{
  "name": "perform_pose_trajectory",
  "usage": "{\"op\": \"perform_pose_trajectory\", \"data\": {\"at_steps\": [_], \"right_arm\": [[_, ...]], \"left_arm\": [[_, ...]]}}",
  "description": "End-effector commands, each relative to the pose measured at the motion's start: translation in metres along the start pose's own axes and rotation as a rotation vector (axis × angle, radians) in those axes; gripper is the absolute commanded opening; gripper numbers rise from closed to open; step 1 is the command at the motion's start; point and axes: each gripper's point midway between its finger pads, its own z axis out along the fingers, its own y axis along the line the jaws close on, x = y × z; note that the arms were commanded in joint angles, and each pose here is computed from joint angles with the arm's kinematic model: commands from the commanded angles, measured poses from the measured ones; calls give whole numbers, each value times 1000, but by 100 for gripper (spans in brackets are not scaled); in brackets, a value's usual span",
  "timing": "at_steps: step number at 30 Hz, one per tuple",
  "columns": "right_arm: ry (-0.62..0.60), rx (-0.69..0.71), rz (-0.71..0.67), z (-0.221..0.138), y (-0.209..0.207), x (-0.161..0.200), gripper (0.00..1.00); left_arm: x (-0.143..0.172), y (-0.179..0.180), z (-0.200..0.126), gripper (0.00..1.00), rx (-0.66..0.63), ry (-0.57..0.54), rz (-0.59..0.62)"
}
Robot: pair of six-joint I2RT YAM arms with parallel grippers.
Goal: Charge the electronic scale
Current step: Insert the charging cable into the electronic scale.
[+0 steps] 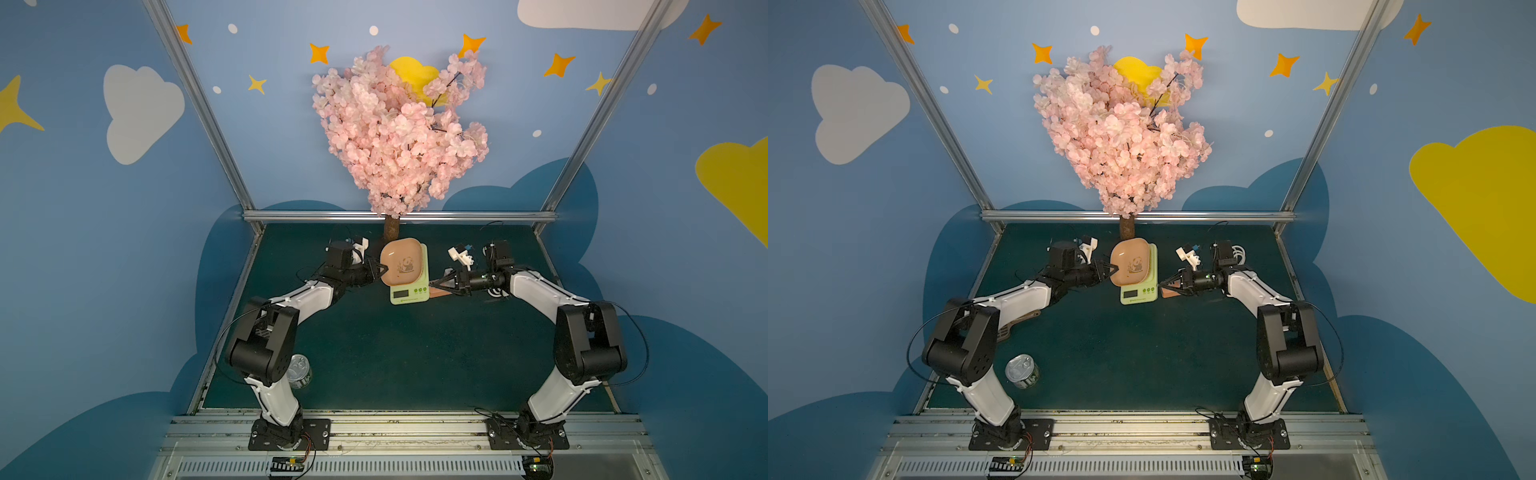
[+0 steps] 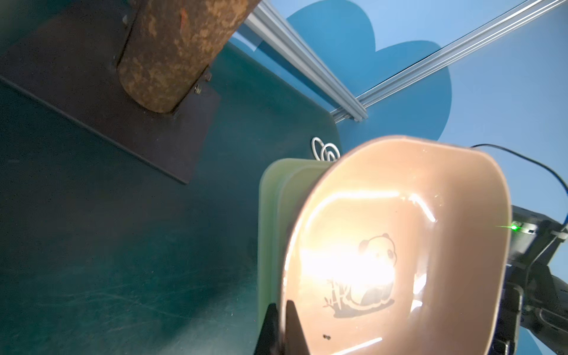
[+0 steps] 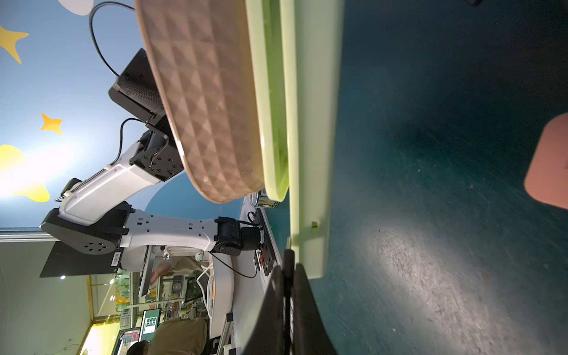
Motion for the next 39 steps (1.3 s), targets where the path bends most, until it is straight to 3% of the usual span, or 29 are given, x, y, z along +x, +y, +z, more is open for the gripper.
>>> {"op": "perform_pose_trajectory", "data": {"at_steps": [1, 16, 39], "right_arm": [[-10, -19, -35, -1, 13, 0, 0], [-82, 44, -65, -15, 11, -5, 0], [-68, 86, -47, -14, -1, -2, 0]], "left_arm": [[-15, -24, 2, 3, 97, -36, 26], [-12, -28, 2, 3, 110, -15, 20], [-14, -42, 1, 4, 151, -9, 43]]}}
